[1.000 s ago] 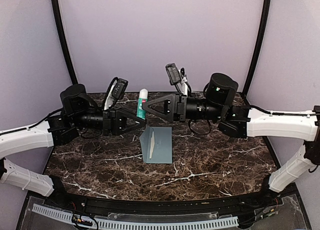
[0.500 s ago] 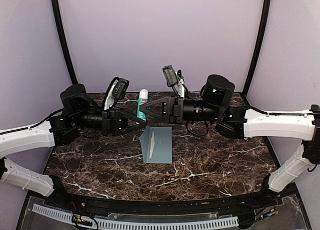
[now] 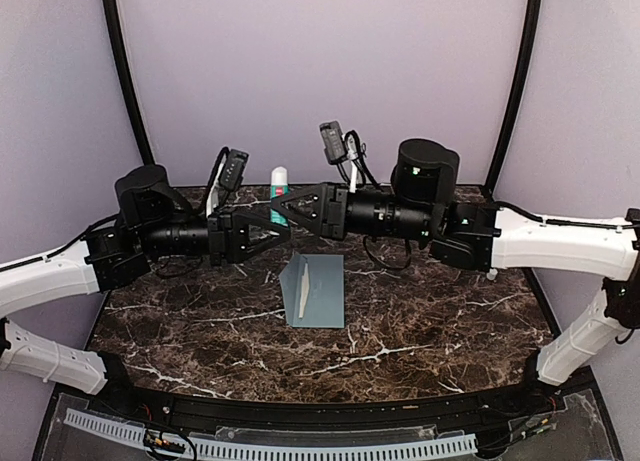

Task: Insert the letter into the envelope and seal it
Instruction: Unscrew the solid glue, then adjust the solid glue.

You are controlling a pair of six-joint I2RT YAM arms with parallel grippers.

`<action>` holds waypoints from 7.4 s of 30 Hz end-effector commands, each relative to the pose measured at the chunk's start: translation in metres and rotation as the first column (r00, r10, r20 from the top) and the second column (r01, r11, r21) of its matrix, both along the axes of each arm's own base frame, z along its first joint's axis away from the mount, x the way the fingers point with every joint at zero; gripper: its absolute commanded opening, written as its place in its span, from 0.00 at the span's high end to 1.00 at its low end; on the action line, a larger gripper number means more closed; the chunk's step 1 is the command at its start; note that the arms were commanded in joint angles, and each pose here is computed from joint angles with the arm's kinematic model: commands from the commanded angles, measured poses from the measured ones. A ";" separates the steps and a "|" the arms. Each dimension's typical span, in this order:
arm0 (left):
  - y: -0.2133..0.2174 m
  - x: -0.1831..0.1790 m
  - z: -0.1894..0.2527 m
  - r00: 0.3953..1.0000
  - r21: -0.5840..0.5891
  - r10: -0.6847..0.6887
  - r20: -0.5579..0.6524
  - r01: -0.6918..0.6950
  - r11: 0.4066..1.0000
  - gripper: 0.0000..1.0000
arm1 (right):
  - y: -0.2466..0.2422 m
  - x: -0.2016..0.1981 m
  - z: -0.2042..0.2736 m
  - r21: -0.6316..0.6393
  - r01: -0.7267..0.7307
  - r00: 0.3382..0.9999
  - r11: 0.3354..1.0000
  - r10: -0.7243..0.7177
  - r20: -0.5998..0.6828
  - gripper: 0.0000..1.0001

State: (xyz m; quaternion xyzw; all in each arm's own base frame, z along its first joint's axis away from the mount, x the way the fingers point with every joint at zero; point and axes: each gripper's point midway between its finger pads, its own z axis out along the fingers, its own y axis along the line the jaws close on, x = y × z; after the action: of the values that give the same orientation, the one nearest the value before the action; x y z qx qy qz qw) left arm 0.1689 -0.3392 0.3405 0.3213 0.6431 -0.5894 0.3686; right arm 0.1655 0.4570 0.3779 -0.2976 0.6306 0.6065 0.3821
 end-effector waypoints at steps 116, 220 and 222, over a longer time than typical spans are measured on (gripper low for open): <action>0.036 0.011 0.016 0.979 0.009 0.203 0.033 -0.203 0.979 0.32 | 0.005 0.040 -0.026 -0.204 0.231 0.965 0.951 -0.252 -0.079 1.00; 0.044 0.051 0.100 0.875 -0.429 0.479 -0.066 -0.458 0.778 1.00 | 0.013 0.009 0.036 0.340 0.012 0.942 0.940 0.104 -0.318 0.31; 0.043 0.050 0.098 0.877 -0.428 0.476 -0.067 -0.456 0.780 1.00 | 0.014 0.011 0.038 0.350 0.009 0.942 0.937 0.110 -0.318 0.34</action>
State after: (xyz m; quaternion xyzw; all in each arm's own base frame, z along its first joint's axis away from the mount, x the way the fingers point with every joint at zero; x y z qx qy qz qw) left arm 0.2232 -0.2987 0.4307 0.0760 0.5668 -0.5935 0.5664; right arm 0.1785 0.4742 0.3815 -0.1402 0.6076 0.7212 0.3017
